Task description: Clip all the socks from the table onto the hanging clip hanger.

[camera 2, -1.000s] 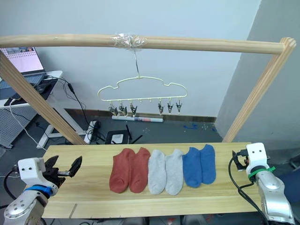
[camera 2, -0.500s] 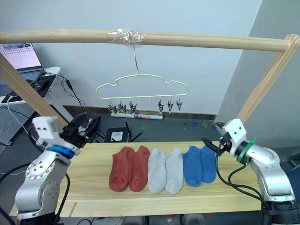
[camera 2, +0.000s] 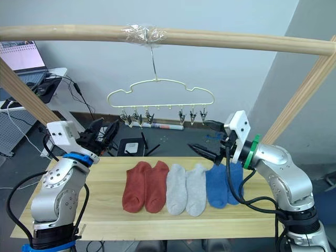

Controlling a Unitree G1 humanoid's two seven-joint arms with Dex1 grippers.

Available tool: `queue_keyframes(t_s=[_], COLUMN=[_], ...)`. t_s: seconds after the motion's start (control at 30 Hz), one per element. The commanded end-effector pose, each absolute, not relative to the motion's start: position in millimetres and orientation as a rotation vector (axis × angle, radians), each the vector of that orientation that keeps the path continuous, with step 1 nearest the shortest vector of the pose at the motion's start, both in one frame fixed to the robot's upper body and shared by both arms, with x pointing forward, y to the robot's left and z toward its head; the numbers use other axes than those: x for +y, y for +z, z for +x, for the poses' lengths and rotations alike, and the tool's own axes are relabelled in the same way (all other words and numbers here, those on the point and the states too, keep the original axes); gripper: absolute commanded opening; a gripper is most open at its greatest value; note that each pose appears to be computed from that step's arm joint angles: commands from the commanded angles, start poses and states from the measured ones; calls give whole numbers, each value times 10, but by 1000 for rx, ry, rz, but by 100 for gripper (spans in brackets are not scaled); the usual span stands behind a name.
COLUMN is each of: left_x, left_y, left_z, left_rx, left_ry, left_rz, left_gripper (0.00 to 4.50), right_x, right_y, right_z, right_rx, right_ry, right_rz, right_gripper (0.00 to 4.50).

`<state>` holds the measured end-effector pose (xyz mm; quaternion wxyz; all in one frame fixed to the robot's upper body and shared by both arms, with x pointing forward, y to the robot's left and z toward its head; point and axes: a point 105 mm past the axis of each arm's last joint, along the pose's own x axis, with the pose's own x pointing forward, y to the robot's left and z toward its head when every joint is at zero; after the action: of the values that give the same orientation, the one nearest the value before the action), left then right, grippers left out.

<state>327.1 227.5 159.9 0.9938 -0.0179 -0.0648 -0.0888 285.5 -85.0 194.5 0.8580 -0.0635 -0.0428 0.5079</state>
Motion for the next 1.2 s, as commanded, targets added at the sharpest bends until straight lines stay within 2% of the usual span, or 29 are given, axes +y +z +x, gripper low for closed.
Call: queue_keyframes(t_s=[0.03,0.1,0.23,0.6,0.63,0.77,1.2], left_x=[2212,2200,2181,2196,2194,2214,2162], left_y=[1697,1700,1711,1707,1703,1701,1815], left_z=[3329,3365,3428,3457,3453,3478,3587], left_rx=[-187,-194,-202,-204,-203,-200,-234], left_ry=[-200,-200,-209,-228,-231,-211,-231], left_rz=[-21,-19,-6,28,29,46,32], left_gripper=[252,217,104,104,141,242,242], right_x=[-776,-766,-765,-782,-783,-786,-770], right_y=[2089,2085,2066,2045,2043,2037,2061], right_z=[2795,2798,2797,2801,2800,2801,2809], right_rx=[-155,-154,-141,-132,-132,-132,-144], right_ry=[1095,1094,1091,1079,1078,1076,1070], right_rz=[-141,-139,-133,-126,-126,-126,-126], right_gripper=[450,450,450,450,450,450,450])
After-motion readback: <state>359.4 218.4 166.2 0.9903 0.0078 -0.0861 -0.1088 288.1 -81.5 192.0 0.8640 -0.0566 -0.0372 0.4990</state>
